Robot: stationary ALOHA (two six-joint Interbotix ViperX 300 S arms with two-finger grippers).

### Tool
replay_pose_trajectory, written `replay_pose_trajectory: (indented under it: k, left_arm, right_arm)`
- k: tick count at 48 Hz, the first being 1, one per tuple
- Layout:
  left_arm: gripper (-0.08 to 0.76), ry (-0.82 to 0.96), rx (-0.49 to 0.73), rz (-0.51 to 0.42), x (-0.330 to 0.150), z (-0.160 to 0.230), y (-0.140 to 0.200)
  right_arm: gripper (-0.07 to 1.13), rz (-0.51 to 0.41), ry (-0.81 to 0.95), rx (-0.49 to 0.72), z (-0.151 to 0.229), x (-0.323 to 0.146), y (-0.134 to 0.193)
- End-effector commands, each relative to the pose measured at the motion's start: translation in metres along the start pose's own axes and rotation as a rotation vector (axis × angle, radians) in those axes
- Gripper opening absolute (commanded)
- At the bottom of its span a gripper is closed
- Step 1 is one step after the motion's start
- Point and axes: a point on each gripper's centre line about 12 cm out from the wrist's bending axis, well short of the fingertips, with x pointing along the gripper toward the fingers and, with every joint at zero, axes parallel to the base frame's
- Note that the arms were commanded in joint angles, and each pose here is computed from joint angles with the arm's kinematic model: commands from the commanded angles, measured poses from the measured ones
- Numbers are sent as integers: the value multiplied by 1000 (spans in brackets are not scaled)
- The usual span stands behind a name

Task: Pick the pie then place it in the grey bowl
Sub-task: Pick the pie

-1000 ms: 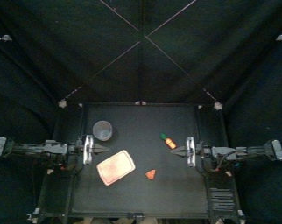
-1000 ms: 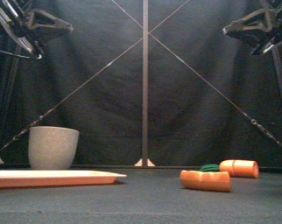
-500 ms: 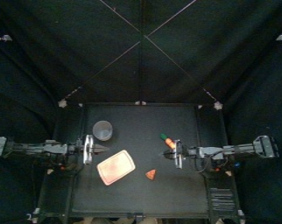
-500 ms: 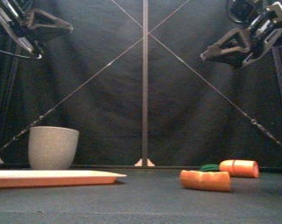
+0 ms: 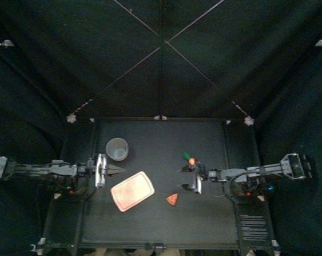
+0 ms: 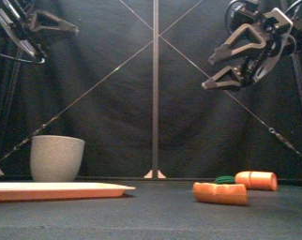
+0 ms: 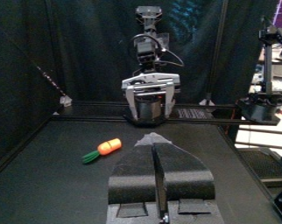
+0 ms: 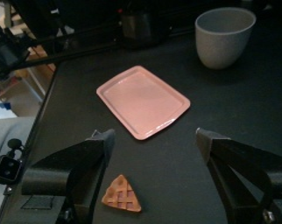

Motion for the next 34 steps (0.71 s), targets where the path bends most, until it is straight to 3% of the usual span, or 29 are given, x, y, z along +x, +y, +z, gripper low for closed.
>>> replay_pose_trajectory:
  k: [1,13,22,28,34]
  left_arm:
    - [-28,-29,2,8,2,10,2]
    - [-28,-26,3,15,2,9,3]
    - [-30,-25,4,26,2,8,5]
    - [-28,-18,6,30,1,5,6]
    - [-28,-11,6,38,1,2,8]
  right_arm:
    - [1035,25,48,-36,7,19,10]
    - [1035,66,452,-148,-14,70,37]
    - [1035,51,796,-316,-45,81,42]
    - [1035,49,865,-462,-56,86,47]
    - [1035,50,872,-516,-61,91,49]
